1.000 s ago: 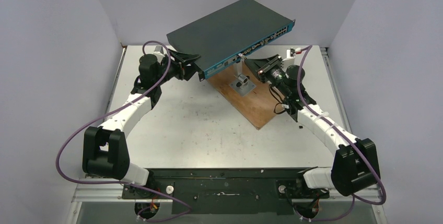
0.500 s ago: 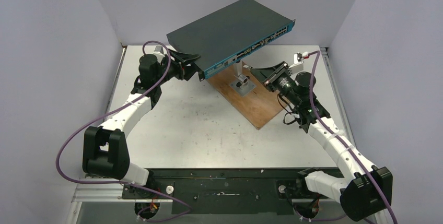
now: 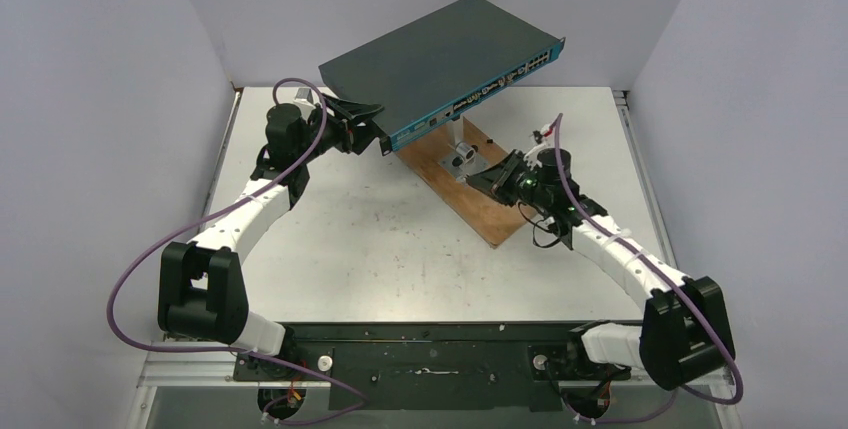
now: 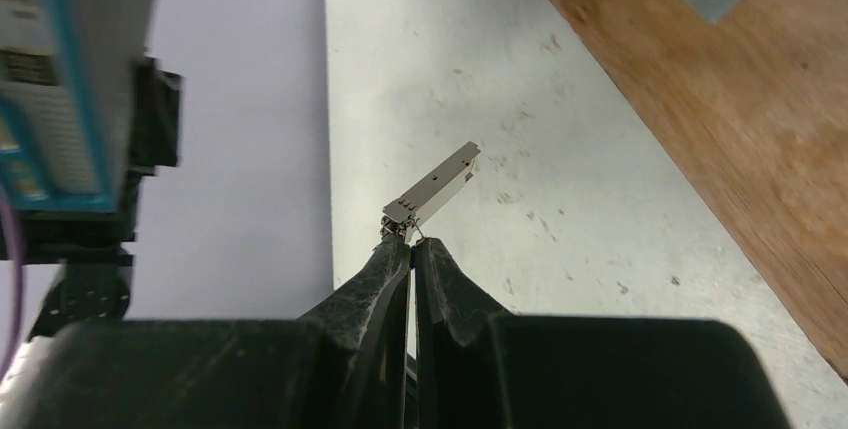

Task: Pull the plug from the switch port
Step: Place the connector at the center of the board.

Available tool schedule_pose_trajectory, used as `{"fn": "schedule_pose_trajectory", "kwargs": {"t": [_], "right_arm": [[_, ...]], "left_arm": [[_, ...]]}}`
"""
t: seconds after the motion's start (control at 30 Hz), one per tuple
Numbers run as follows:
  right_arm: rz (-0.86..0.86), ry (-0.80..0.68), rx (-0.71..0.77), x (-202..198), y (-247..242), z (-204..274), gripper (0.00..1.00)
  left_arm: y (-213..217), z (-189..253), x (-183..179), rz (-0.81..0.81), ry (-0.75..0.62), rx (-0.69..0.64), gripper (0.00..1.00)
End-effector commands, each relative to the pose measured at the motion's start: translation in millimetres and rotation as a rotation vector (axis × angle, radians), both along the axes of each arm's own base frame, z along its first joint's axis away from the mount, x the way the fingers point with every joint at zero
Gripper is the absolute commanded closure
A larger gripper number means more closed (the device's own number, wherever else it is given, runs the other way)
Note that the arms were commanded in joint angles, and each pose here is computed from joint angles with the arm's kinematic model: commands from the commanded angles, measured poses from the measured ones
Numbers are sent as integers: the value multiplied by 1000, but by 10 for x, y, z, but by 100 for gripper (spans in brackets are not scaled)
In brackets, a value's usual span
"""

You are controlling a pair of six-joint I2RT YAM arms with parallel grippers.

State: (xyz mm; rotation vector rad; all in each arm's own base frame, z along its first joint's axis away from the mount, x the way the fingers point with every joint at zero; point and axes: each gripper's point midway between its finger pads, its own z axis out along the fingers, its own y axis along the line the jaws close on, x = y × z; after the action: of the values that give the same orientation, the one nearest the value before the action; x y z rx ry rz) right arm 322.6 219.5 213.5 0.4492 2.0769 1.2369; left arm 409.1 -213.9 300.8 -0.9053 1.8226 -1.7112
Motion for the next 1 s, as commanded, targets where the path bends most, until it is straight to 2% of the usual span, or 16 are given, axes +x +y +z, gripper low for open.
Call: {"fn": "schedule_pose_trajectory", "kwargs": {"t": [0.0, 0.13, 0.23, 0.33, 0.53, 0.73, 0.97], "right_arm": [[110, 50, 15, -119, 227, -221, 95], [168, 101, 31, -145, 378, -383, 92], [213, 140, 26, -171, 487, -489, 78], [238, 166, 19, -178, 550, -556, 68], [235, 164, -7, -176, 537, -539, 55], [185, 96, -65, -78, 383, -392, 52], [89, -63, -203, 137, 73, 8, 50]], "left_arm": [[-117, 202, 132, 21, -89, -1, 100], [-115, 212, 131, 22, -91, 0, 100], [-119, 210, 131, 21, -89, 1, 100], [-115, 211, 131, 21, -89, 1, 100], [-112, 206, 113, 22, -89, 4, 100], [-108, 181, 112, 23, -83, 4, 100], [-113, 193, 126, 22, -88, 4, 100]]}}
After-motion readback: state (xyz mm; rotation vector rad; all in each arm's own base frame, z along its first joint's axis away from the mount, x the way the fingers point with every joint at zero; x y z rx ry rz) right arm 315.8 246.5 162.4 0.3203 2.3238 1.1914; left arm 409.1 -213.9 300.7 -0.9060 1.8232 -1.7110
